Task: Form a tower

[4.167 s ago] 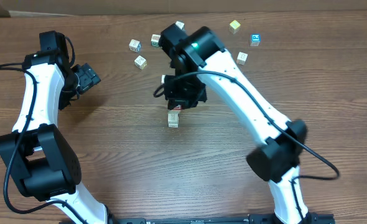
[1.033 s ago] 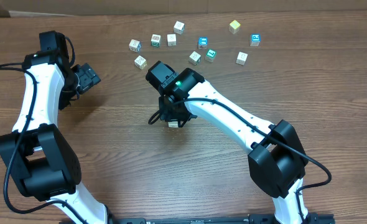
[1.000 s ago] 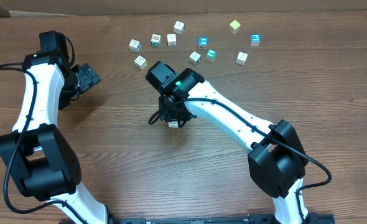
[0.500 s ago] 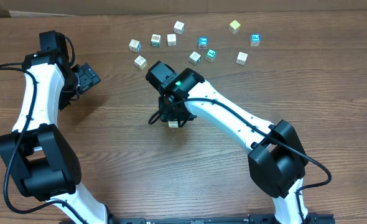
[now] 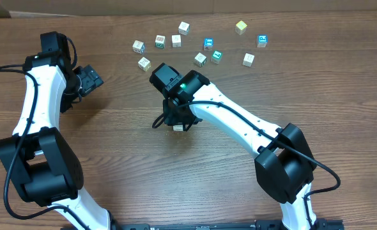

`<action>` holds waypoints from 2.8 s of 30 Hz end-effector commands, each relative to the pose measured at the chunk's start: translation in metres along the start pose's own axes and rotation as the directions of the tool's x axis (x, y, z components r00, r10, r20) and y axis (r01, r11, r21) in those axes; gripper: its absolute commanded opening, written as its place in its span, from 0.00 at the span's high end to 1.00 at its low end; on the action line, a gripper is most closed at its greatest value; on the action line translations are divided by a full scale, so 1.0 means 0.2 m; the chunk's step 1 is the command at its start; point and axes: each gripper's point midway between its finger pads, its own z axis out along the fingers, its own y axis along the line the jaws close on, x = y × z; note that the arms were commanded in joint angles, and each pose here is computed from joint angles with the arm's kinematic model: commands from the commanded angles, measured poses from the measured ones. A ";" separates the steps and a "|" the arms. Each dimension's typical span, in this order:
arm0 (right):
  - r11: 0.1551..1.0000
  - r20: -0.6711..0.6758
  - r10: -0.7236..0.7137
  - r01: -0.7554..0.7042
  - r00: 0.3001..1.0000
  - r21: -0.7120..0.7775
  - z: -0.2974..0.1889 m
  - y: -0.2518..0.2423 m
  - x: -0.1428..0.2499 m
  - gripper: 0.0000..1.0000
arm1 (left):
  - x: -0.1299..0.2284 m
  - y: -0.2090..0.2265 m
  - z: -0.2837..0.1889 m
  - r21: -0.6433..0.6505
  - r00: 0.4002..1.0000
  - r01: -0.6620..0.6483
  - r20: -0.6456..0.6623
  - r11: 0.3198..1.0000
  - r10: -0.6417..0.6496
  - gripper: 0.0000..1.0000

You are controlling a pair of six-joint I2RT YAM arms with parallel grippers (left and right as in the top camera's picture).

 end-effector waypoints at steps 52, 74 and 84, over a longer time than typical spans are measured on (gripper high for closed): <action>0.996 0.028 0.083 -0.084 0.996 0.019 0.00 -0.01 -0.02 0.12 | -0.01 -0.01 0.00 0.003 1.000 -0.014 0.003 1.000 0.014 0.00; 0.946 -0.032 0.287 -0.289 0.957 -0.150 -0.21 0.00 -0.19 0.06 | -0.01 -0.01 0.00 0.002 1.000 -0.014 0.003 1.000 0.014 0.01; 0.956 -0.034 0.291 -0.292 0.956 -0.023 -0.06 -0.05 -0.06 0.00 | -0.01 -0.01 0.00 0.003 1.000 -0.014 0.003 1.000 0.014 0.00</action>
